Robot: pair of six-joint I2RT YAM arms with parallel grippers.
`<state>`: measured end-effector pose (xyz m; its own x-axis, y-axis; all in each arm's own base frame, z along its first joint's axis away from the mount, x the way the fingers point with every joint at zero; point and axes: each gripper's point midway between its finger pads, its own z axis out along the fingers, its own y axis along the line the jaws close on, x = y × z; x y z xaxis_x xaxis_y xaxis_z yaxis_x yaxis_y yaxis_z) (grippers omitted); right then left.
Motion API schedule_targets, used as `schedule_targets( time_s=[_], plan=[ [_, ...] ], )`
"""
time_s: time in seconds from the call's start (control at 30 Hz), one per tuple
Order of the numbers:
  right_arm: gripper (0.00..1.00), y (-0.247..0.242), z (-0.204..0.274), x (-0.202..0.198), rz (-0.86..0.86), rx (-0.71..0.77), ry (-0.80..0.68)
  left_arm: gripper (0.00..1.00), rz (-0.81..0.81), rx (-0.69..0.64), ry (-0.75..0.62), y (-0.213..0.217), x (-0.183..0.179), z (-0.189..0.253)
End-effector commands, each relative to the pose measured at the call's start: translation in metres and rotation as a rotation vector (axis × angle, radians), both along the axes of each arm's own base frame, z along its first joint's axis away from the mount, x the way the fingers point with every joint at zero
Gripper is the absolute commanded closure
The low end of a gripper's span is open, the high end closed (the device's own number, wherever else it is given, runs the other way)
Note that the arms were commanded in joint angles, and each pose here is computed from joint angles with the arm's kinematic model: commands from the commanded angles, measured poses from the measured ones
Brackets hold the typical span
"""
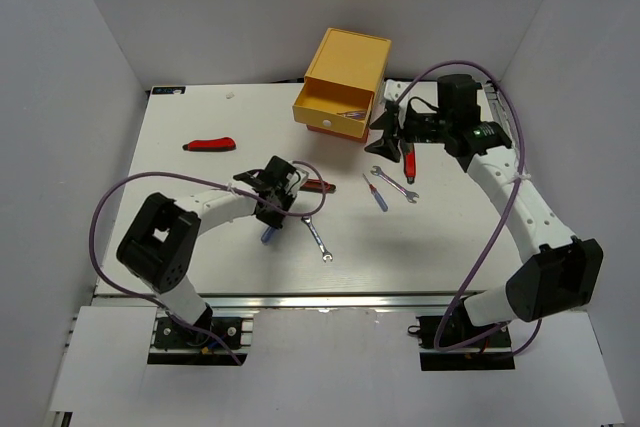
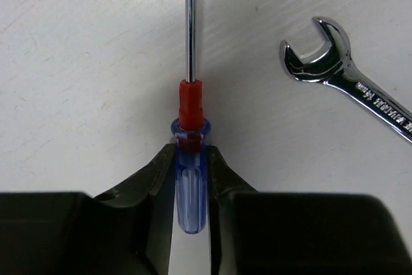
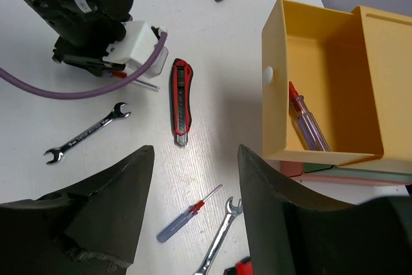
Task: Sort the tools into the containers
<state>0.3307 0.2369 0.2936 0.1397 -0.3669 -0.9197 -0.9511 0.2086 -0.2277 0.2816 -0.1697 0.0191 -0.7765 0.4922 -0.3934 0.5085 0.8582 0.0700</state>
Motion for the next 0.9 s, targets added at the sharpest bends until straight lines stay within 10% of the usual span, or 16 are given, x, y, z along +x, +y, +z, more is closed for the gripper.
schedule_targets(
  time_s=[0.0,0.4,0.87],
  plan=[
    [0.38,-0.006,0.009,-0.009,0.006,0.025,-0.009,0.86,-0.004,-0.083,-0.081,-0.008,0.002,0.040],
    [0.39,-0.032,0.005,-0.009,-0.047,0.037,0.016,0.93,-0.186,-0.523,-0.479,-0.052,0.000,0.218],
    [0.39,-0.056,0.004,-0.004,-0.104,0.055,0.032,0.96,-0.437,-0.171,-0.836,-0.088,0.138,0.315]
  ],
)
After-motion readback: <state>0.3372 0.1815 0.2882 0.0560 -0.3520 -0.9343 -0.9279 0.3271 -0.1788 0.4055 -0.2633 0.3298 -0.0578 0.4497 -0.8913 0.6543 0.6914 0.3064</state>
